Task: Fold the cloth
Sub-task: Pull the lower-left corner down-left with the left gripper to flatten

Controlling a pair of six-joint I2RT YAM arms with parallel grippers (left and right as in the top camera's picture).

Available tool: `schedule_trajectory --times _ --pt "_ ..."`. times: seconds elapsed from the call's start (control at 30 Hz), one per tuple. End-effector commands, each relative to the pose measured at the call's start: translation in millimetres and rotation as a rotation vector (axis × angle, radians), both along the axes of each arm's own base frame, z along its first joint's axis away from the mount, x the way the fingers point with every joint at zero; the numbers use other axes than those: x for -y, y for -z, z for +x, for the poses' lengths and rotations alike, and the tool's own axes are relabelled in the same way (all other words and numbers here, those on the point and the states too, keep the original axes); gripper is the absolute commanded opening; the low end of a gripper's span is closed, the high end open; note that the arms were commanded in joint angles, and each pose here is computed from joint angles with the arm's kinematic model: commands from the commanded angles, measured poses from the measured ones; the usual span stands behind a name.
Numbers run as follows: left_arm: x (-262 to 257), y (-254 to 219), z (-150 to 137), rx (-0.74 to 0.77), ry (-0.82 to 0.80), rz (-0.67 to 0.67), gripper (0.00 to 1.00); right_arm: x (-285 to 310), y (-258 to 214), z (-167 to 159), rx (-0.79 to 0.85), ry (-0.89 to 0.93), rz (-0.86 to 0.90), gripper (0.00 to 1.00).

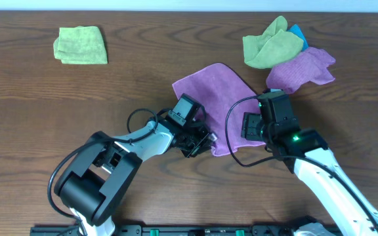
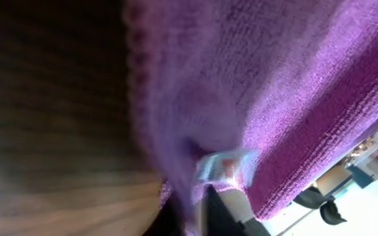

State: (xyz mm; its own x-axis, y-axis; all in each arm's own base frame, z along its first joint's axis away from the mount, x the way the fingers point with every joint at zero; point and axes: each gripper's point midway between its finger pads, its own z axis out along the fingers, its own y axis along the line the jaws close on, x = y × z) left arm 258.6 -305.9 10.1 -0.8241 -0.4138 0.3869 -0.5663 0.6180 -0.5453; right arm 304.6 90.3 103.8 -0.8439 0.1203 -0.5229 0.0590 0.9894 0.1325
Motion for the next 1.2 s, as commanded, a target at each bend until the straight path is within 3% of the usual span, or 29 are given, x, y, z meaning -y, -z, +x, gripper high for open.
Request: schedule_trajectory --times 0.0,0.17,0.63,1.17 --pt "-5 5 4 0.03 0.021 0.016 0.06 0 -9 5 0.026 -0.002 0.004 0.68" --pt "-20 3 16 0.088 0.077 -0.007 0.06 -2 -7 0 0.0 -0.016 0.017 0.68" --pt "-128 16 36 0.044 0.034 0.058 0.06 2 11 -20 -0.098 -0.012 0.003 0.69" --pt "-162 20 32 0.022 0.031 0.086 0.06 4 75 -53 -0.271 0.076 0.045 0.7"
